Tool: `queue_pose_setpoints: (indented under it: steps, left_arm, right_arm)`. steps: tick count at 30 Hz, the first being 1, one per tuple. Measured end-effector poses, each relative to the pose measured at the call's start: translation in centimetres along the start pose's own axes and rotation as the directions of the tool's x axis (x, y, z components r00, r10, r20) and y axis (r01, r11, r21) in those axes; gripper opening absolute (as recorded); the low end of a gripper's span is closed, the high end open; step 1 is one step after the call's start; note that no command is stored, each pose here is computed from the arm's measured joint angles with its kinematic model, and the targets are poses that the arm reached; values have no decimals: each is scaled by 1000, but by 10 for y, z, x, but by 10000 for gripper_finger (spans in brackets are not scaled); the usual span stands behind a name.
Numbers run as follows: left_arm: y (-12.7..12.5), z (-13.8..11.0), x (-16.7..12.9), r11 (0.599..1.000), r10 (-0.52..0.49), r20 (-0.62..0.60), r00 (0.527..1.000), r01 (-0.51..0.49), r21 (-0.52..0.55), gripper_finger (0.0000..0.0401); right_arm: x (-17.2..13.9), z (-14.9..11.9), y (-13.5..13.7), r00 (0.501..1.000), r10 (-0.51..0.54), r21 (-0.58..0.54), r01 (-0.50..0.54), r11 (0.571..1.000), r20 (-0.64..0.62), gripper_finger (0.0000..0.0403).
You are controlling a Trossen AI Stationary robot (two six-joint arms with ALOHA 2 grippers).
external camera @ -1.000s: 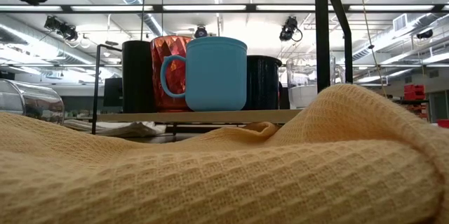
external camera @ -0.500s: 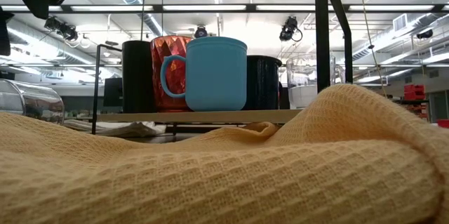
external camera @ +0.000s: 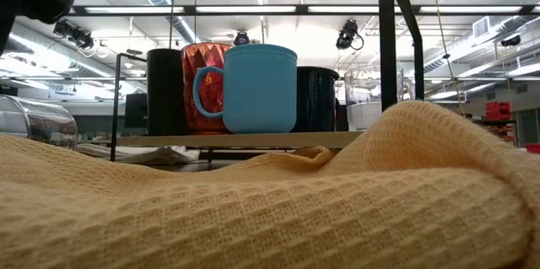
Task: Stack small to large cups/mugs on shelf
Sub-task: Put the transparent mug on the shelf
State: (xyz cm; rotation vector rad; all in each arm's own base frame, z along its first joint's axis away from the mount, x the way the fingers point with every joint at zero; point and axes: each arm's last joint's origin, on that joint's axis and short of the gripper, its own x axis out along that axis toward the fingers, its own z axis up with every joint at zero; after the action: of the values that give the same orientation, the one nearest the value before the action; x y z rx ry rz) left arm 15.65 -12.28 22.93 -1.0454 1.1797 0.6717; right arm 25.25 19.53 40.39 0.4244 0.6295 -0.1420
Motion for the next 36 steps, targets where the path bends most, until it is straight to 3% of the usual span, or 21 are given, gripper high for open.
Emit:
queue_pose_setpoints:
  steps: [7, 19, 27, 36]
  left_arm:
    - [-11, 0, 1, 993, -100, -19, 995, 101, 52, 378]
    - [-14, 1, 1, 991, -133, -7, 991, 133, 32, 378]
    - [-14, 2, 1, 987, -129, 8, 992, 129, -93, 378]
    - [-16, 4, 9, 982, -97, 66, 993, 106, -154, 382]
  right_arm:
    - [1, 2, -1, 1000, -4, 11, 4, 1000, 4, 172]
    - [1, 2, -2, 1000, -8, -45, 8, 999, 2, 172]
    - [1, 1, -1, 1000, 15, -46, -16, 999, -26, 172]
    - [1, 0, -1, 999, 29, -56, -32, 998, -45, 172]
